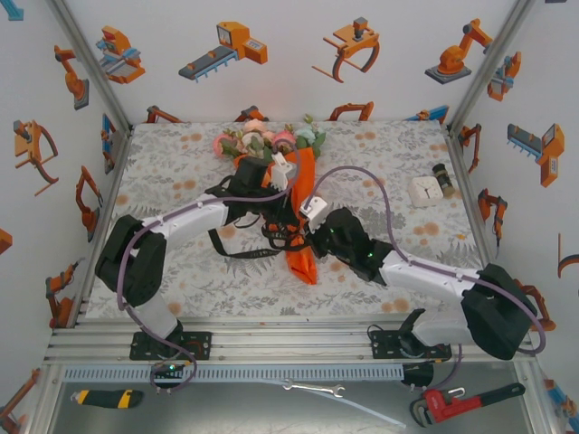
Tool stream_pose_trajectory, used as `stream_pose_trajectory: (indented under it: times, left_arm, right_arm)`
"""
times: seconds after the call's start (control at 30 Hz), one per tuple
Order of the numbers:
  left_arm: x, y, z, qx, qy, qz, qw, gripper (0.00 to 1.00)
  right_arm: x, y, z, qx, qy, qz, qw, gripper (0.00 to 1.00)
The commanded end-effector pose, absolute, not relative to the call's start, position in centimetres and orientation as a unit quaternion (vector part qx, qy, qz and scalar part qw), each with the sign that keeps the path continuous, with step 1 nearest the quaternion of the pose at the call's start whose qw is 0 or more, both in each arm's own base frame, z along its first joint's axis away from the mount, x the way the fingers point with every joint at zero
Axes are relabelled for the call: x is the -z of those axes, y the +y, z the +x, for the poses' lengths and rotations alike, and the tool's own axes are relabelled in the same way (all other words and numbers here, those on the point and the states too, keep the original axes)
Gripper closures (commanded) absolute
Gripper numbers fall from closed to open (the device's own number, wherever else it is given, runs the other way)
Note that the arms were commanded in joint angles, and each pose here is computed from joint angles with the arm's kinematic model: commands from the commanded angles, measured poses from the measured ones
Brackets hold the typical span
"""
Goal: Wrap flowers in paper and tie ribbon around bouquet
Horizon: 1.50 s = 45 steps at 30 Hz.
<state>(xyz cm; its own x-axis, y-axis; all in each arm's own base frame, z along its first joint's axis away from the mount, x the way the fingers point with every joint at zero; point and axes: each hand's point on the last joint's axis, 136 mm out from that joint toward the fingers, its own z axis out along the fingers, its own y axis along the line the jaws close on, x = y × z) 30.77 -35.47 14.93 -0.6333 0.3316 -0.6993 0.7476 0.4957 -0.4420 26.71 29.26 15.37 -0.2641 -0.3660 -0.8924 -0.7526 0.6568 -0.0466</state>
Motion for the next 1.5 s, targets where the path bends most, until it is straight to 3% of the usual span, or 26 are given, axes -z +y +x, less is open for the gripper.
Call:
stream_pose_trajectory:
  times: [0.0, 0.47, 0.73, 0.83, 0.97, 1.07, 1.3, 1.47]
  left_arm:
    - [-15.2, -36.1, 30.2, 0.406, 0.814, 0.315, 0.27, 1.0]
    - [-14.9, -35.7, 30.4, 0.39, 0.824, 0.311, 0.27, 1.0]
    - [-14.8, -35.3, 30.1, 0.387, 0.826, 0.308, 0.269, 1.0]
    - [-14.9, -35.2, 29.8, 0.391, 0.828, 0.302, 0.267, 0.99]
    - [-14.4, -35.0, 29.3, 0.399, 0.833, 0.291, 0.25, 0.89]
    - [-13.9, -34.6, 29.0, 0.397, 0.836, 0.287, 0.247, 0.83]
    - [-16.2, -32.9, 30.2, 0.418, 0.819, 0.271, 0.286, 0.55]
    - [-16.6, -30.5, 32.8, 0.382, 0.838, 0.244, 0.304, 0.53]
  right_arm:
    - [-17.2, 29.6, 29.1, -0.166, 0.743, -0.358, 0.541, 0.97]
    - [-14.7, 31.4, 30.5, -0.206, 0.731, -0.33, 0.56, 0.71]
    - [-13.6, 30.4, 31.8, -0.185, 0.732, -0.309, 0.578, 0.69]
    - [-13.7, 30.8, 31.8, -0.197, 0.721, -0.307, 0.589, 0.74]
    - [-14.0, 31.5, 31.8, -0.217, 0.707, -0.307, 0.598, 0.92]
    - [-14.0, 31.5, 31.6, -0.222, 0.703, -0.308, 0.601, 1.0]
    - [-13.7, 31.2, 31.1, -0.221, 0.699, -0.319, 0.6, 1.0]
    - [-13.7, 31.1, 30.8, -0.217, 0.696, -0.327, 0.602, 1.0]
